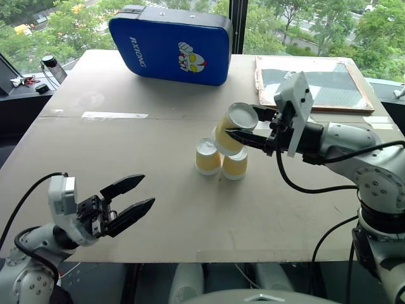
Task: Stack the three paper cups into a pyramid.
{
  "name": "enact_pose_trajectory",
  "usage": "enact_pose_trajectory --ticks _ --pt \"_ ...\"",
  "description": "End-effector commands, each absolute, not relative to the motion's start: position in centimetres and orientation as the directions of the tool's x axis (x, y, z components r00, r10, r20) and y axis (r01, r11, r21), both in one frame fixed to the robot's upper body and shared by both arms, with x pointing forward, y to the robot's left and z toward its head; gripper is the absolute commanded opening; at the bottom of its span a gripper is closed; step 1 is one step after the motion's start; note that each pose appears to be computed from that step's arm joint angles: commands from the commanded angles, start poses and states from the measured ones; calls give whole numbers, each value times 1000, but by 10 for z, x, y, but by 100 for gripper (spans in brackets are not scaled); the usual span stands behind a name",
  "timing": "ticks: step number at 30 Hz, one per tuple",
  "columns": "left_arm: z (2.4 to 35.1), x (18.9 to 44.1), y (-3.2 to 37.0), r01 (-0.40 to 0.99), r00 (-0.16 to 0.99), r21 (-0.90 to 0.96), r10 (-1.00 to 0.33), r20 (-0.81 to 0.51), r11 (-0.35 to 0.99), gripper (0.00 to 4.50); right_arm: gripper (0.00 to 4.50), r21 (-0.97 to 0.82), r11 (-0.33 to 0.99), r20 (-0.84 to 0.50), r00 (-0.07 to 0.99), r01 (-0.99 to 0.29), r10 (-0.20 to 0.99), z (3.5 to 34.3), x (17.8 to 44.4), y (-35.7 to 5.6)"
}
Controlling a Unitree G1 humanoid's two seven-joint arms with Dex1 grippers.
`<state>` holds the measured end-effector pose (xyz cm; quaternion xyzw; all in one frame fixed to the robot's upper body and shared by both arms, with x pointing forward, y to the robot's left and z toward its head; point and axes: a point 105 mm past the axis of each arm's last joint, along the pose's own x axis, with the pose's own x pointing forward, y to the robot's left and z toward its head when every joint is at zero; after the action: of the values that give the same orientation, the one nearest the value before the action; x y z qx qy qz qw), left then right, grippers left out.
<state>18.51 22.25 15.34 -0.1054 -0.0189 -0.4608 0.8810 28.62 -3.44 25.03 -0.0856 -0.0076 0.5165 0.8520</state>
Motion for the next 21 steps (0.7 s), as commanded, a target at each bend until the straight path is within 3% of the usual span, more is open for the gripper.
enact_pose_trajectory --ticks 1,14,16,17,18,19,21 --pt "163 176 222 817 577 -132 -801 161 562 450 225 -174 425 -90 444 -888 891 250 289 -27" --pt "160 173 230 774 633 -93 -758 157 627 450 225 -175 440 -157 466 -881 871 231 304 -18" --pt "161 174 232 767 640 -86 -750 168 635 450 327 -173 429 -173 456 -887 873 227 303 -17" --pt "162 174 232 766 641 -83 -748 172 637 450 351 -170 426 -177 453 -889 874 226 303 -17" --pt "162 174 232 766 641 -82 -746 179 638 450 413 -164 421 -181 447 -892 876 225 302 -17" --pt "166 174 233 768 636 -76 -743 206 636 450 442 -165 420 -186 446 -892 875 223 302 -17" --pt "175 174 235 769 628 -68 -732 263 635 450 442 -170 418 -187 446 -892 875 223 303 -18"
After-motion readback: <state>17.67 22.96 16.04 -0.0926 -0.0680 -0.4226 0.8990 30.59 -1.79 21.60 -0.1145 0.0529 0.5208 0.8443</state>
